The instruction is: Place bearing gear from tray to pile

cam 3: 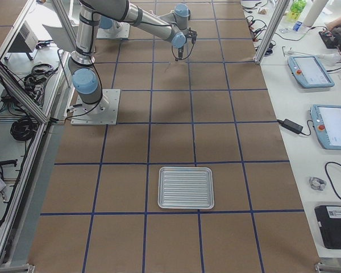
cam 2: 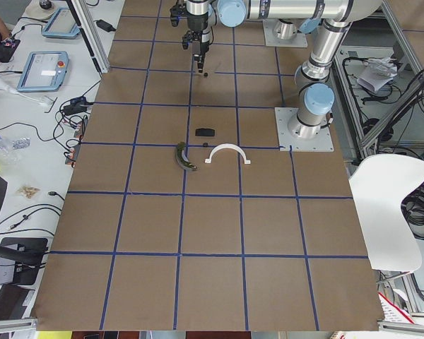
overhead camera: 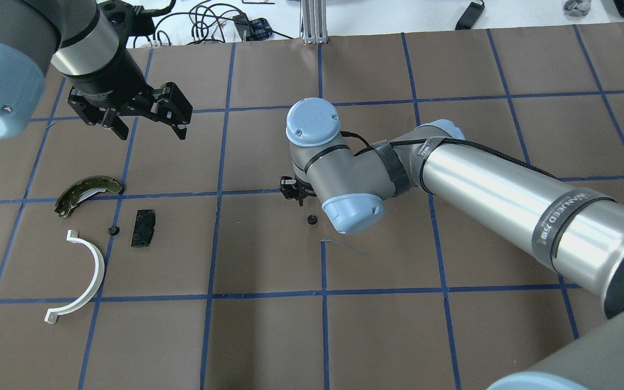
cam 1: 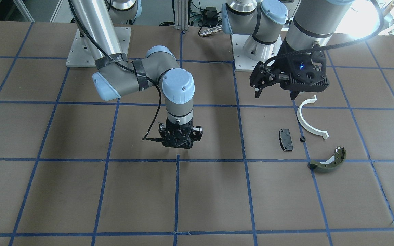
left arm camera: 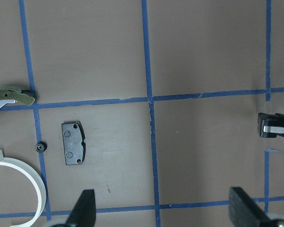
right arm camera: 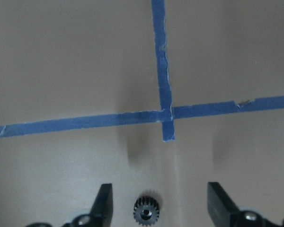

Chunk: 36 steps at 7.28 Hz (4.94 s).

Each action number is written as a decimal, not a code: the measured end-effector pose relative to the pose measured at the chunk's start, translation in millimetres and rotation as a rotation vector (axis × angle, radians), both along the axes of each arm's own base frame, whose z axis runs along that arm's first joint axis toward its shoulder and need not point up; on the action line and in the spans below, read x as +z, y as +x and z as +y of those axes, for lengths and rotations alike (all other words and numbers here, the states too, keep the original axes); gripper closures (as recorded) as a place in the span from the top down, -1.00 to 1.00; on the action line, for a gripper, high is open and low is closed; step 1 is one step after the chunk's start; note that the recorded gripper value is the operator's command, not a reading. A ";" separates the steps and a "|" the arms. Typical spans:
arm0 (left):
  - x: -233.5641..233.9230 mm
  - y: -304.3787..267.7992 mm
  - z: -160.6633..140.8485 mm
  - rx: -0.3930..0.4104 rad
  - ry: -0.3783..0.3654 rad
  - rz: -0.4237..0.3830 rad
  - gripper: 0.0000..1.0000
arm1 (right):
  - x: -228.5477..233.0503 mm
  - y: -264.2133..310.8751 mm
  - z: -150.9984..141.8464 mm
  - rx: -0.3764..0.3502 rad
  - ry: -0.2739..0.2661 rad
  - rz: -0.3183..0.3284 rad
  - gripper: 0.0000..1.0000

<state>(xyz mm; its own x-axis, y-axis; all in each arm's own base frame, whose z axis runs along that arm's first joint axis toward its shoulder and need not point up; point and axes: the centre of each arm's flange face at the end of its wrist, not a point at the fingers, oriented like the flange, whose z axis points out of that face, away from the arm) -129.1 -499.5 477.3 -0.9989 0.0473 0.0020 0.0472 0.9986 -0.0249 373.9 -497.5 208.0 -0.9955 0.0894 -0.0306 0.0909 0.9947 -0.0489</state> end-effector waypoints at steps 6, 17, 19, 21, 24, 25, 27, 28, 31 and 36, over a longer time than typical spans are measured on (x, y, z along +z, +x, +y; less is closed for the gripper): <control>-38.6 -61.1 -9.2 0.055 0.018 0.011 1.00 | 83.2 -167.1 -52.6 0.112 0.028 0.030 1.00; -289.5 -213.7 8.5 -0.009 0.029 0.006 1.00 | 279.4 -243.5 -10.0 0.230 -0.038 0.050 1.00; -307.0 -222.7 14.8 -0.018 0.033 -0.003 0.89 | 286.8 -243.9 -5.5 0.287 -0.044 0.047 1.00; -310.1 -230.5 20.5 -0.003 0.033 -0.009 0.78 | 289.0 -245.7 -5.9 0.303 -0.056 0.054 1.00; -310.9 -231.6 21.1 -0.011 0.033 -0.011 -0.49 | 291.6 -244.4 -4.2 0.294 -0.065 0.049 1.00; -310.6 -231.6 21.1 -0.011 0.032 -0.010 -0.62 | 291.3 -244.6 -3.2 0.276 -0.059 0.051 1.00; -309.9 -231.3 20.8 -0.005 0.032 -0.008 -1.00 | 289.6 -245.2 -2.4 0.209 -0.051 0.052 1.00; -309.6 -231.3 20.6 -0.004 0.032 -0.007 -1.00 | 287.6 -245.2 -2.0 0.185 -0.047 0.051 1.00; -304.3 -231.2 18.1 -0.002 0.025 0.004 -1.00 | 285.4 -245.3 -1.2 0.170 -0.042 0.051 1.00; -222.8 -194.8 -24.5 0.030 0.026 0.007 -1.00 | 285.0 -245.5 -1.0 0.169 -0.041 0.052 1.00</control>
